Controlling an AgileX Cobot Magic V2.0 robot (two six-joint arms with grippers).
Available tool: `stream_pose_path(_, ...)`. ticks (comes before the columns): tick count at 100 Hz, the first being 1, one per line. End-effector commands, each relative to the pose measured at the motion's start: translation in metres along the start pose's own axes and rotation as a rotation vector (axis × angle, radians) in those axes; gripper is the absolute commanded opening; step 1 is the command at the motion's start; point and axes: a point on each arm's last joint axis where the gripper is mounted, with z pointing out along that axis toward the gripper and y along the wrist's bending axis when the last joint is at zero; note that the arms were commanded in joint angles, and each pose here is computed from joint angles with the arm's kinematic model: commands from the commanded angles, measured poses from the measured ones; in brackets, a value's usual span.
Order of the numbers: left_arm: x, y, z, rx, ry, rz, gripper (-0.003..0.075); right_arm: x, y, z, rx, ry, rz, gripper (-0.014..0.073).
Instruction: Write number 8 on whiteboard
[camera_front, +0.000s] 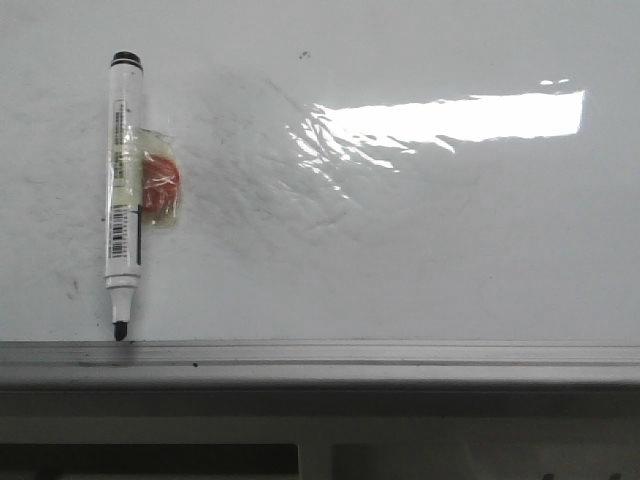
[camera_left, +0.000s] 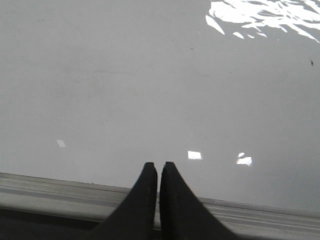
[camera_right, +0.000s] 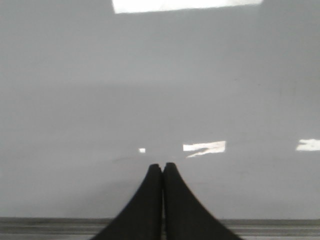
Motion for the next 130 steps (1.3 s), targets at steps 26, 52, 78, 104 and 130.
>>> stream_pose_path(26, 0.008, 0.000, 0.002, 0.011, -0.027, -0.008, -0.0020, 0.002, 0.000, 0.000, 0.009, -0.029, -0.010, -0.0064)
stream_pose_path(52, 0.008, 0.000, 0.002, 0.011, -0.027, -0.008, -0.0020, 0.002, 0.000, 0.000, 0.009, -0.029, -0.010, -0.0064)
stream_pose_path(78, 0.008, 0.001, 0.002, 0.009, -0.029, -0.001, -0.0020, 0.002, 0.000, 0.000, 0.007, -0.029, -0.010, -0.0064)
stream_pose_path(104, 0.006, 0.003, 0.002, -0.026, -0.051, 0.128, -0.0020, -0.001, 0.000, 0.000, 0.006, -0.058, -0.011, -0.0063)
stream_pose_path(130, 0.002, 0.003, 0.002, -0.026, -0.088, 0.148, -0.0020, -0.012, 0.000, -0.002, 0.006, -0.185, -0.011, -0.0064)
